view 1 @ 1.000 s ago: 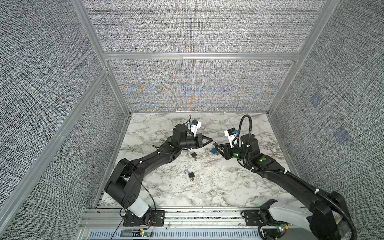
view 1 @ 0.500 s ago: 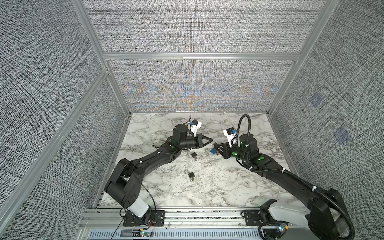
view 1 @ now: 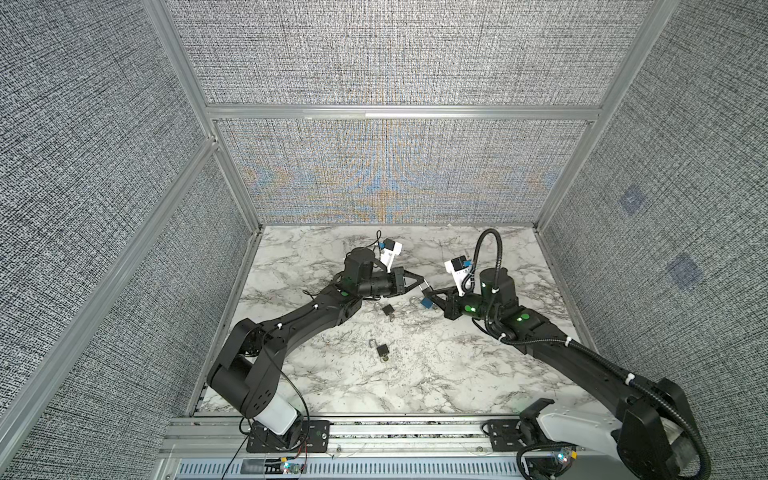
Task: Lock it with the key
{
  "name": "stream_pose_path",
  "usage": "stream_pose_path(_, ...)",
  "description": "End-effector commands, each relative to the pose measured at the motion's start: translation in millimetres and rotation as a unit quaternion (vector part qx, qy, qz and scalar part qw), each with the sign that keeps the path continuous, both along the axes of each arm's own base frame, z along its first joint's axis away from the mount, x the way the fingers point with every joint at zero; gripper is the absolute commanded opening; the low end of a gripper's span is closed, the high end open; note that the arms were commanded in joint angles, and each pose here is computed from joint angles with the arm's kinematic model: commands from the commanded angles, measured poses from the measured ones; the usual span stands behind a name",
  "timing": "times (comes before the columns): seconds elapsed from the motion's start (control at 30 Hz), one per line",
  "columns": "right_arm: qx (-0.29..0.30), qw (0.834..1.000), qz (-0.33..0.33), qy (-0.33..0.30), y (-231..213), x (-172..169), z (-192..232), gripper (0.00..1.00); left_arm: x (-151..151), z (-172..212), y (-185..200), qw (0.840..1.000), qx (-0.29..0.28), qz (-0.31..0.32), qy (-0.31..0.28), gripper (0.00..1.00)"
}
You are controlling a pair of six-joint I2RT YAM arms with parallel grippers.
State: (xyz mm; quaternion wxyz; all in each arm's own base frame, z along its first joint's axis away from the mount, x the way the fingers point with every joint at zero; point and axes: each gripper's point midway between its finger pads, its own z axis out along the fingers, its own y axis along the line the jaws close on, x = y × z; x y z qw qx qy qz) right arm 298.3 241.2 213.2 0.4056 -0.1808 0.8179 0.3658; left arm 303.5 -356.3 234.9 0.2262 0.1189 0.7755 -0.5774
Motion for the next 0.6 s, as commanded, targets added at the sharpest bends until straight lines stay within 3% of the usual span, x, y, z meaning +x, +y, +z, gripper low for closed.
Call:
stream_pose_path(0.0, 0.027, 0.999, 0.014, 0.030, 3.6, -3.4, 7.2, 0.00, -2.4, -0.9, 8.1, 0.999, 0.027, -0.006, -0.027, 0.18)
stream_pose_path(0.1, 0.045, 0.995, 0.061, 0.069, 10.1, -14.7, 8.6, 0.00, 0.0, -4.0, 21.3, 0.998, 0.048, 0.006, -0.035, 0.28)
stream_pose_path(0.3, 0.090, 0.979, 0.131, 0.125, 17.1, -35.3, 17.4, 0.00, 0.6, 6.6, 40.5, 0.994, 0.073, 0.009, -0.080, 0.32)
stream_pose_path(0.57, 0.126, 0.967, 0.162, 0.150, 19.1, -47.3, 30.9, 0.00, -15.5, 10.0, 37.6, 0.988, 0.095, -0.049, -0.112, 0.33)
